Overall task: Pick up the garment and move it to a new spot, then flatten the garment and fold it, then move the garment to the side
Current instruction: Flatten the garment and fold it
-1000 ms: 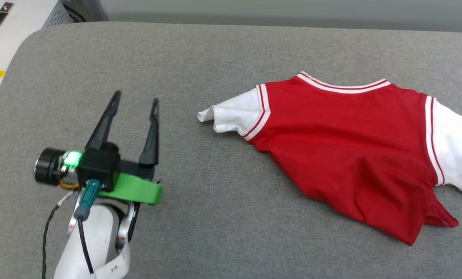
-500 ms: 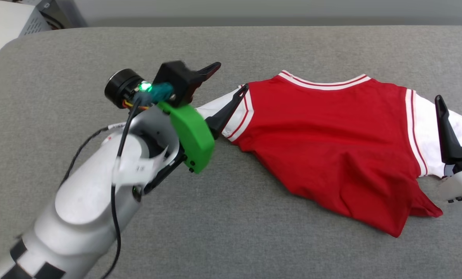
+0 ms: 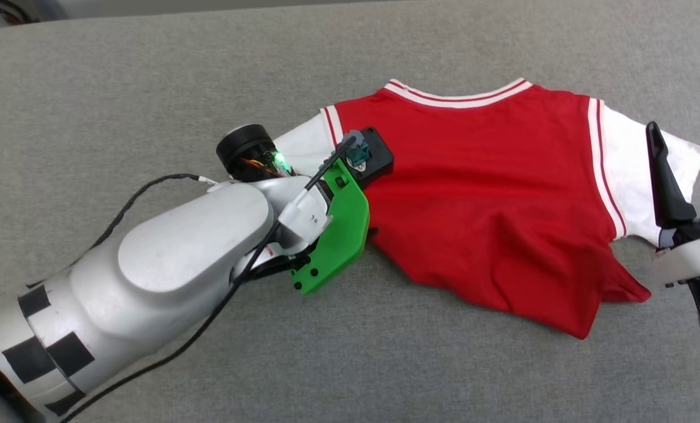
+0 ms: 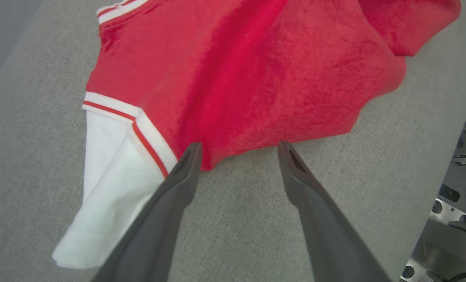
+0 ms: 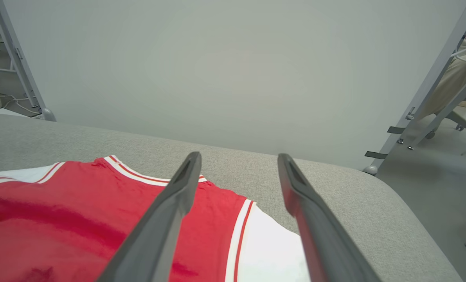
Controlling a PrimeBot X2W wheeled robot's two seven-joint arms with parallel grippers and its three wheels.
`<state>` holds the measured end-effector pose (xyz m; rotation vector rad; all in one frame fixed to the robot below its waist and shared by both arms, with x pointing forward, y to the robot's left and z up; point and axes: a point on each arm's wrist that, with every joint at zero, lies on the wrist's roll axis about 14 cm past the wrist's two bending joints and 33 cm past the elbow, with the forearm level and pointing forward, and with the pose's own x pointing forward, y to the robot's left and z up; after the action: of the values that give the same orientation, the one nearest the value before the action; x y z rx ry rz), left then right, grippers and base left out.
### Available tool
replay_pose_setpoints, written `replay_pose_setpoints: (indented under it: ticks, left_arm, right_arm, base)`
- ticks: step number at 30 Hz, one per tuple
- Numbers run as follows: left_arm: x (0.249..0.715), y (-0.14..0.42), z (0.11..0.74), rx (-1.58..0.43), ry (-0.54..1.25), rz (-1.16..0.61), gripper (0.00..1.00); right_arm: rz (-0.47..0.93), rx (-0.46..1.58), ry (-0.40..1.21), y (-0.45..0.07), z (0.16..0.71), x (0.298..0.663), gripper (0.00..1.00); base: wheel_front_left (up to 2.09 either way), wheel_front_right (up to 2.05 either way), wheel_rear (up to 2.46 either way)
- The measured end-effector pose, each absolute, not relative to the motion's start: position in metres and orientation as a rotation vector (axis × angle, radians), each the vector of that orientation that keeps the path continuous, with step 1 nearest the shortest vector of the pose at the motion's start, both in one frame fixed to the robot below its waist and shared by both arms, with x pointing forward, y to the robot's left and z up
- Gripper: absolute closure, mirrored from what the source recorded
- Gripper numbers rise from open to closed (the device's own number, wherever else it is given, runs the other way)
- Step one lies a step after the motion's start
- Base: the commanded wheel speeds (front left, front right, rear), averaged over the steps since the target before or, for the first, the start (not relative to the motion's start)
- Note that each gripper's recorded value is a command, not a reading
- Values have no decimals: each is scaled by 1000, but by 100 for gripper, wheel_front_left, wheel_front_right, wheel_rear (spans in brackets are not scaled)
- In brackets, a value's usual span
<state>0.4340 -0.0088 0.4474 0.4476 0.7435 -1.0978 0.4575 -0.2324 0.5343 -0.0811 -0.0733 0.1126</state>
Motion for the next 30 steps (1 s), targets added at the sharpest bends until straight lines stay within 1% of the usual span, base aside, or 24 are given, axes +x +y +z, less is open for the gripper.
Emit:
replay_pose_setpoints:
  ticks: [3, 6, 9, 13, 14, 15, 16, 18, 23, 25, 27, 30]
  left_arm:
    - [446, -9, 422, 501, 810, -1099, 0]
    - [445, -8, 403, 563, 857, -1108, 0]
    - [435, -8, 381, 565, 928, -1133, 0]
    - [436, -5, 367, 612, 964, -1137, 0]
    - [436, -5, 365, 614, 971, -1141, 23]
    - [436, -6, 364, 616, 968, -1143, 53]
    - [438, -6, 363, 617, 963, -1144, 100]
    - [440, -7, 362, 616, 947, -1146, 100]
    - [440, -13, 367, 603, 842, -1148, 100]
    - [440, -14, 373, 627, 780, -1148, 100]
    - [437, -17, 381, 611, 723, -1154, 100]
    - [421, -18, 388, 568, 691, -1171, 100]
  right_arm:
    - [100, -77, -62, -237, 523, 465, 0]
    - [89, -70, -43, -241, 513, 469, 0]
    - [77, -70, -21, -245, 502, 470, 0]
    - [61, -71, 1, -251, 490, 473, 0]
    - [57, -71, 9, -252, 486, 472, 0]
    - [55, -71, 14, -253, 484, 472, 0]
    - [52, -72, 18, -254, 482, 472, 0]
    - [50, -72, 25, -255, 479, 473, 0]
    - [51, -70, 18, -254, 482, 473, 0]
    - [52, -67, 3, -253, 486, 473, 0]
    - [47, -64, -7, -254, 491, 469, 0]
    - [35, -57, -10, -257, 494, 461, 0]
  base:
    - [0, 0, 0]
    - [0, 0, 0]
    - [0, 0, 0]
    - [0, 0, 0]
    - [0, 0, 0]
    - [0, 0, 0]
    - [0, 0, 0]
    - [0, 0, 0]
    - [0, 0, 0]
    - [0, 0, 0]
    - [0, 0, 0]
    - [0, 0, 0]
